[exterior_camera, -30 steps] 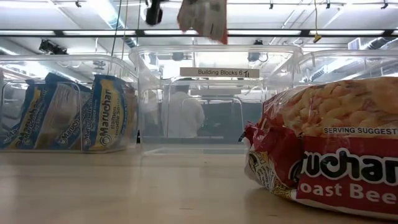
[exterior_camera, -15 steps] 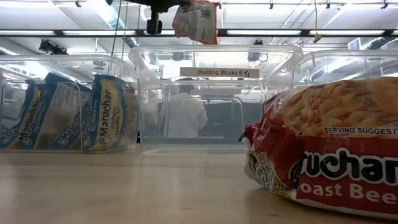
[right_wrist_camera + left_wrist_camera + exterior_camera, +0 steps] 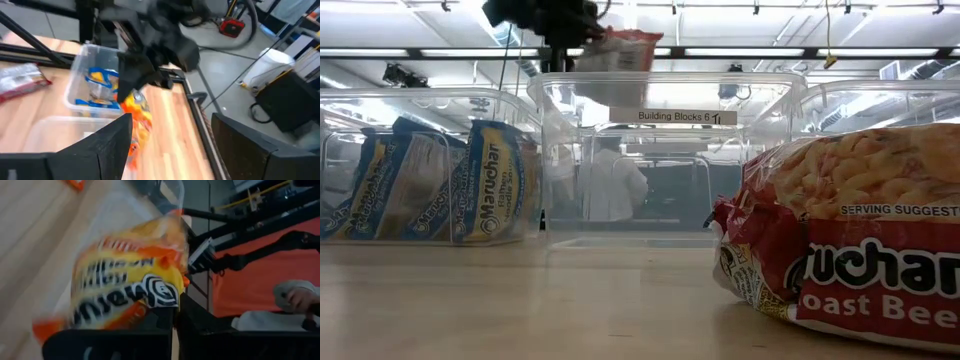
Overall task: Sort Maruchan noodles
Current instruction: Put the orange noodle pack into the middle transparent bin
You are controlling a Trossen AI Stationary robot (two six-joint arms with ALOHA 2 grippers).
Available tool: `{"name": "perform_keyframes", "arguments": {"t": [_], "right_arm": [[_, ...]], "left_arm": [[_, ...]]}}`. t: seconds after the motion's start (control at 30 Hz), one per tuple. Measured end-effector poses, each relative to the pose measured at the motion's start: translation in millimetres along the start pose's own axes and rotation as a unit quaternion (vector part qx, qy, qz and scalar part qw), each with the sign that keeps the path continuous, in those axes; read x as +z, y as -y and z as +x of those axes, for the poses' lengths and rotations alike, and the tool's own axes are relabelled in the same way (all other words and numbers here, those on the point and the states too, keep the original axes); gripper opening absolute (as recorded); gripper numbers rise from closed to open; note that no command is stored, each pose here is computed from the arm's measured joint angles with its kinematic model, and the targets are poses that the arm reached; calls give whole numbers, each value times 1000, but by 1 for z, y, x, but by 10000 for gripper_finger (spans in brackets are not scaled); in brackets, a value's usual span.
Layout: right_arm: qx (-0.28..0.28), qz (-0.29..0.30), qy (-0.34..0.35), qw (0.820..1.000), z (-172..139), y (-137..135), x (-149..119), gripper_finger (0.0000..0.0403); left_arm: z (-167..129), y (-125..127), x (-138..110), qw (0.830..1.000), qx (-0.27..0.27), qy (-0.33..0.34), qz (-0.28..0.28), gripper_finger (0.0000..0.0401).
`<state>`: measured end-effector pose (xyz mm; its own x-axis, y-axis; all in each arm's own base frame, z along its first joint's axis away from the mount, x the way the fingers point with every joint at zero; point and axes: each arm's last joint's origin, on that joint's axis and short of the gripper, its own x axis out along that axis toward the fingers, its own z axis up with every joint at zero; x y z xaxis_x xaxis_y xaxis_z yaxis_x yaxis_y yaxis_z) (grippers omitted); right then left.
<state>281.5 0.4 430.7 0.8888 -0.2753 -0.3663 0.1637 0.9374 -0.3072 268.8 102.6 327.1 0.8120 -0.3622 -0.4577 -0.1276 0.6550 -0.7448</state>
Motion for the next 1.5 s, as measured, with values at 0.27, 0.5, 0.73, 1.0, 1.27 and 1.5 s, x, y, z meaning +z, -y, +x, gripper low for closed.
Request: {"name": "perform_keyframes", "arguments": {"t": [0.27, 0.5, 0.73, 1.0, 1.27, 1.5], "right_arm": [[11, 34, 0, 999, -4, -8, 1, 277], [51, 59, -36, 996, -3, -19, -6, 277], [60, 58, -97, 992, 22, -53, -31, 271], [-57, 87, -124, 987, 74, -77, -50, 226], [-24, 120, -125, 985, 84, -77, -52, 185], [-11, 140, -139, 980, 91, -79, -57, 140]], "left_arm": [[28, -18, 7, 994, -60, -67, 58, 9], [50, -22, 5, 985, -72, -97, 120, 9], [46, -24, 13, 992, -59, -67, 84, 9], [48, -19, 18, 993, -69, -50, 80, 12], [53, -14, 16, 993, -65, -47, 86, 14], [54, -12, 15, 992, -68, -48, 90, 15]]}}
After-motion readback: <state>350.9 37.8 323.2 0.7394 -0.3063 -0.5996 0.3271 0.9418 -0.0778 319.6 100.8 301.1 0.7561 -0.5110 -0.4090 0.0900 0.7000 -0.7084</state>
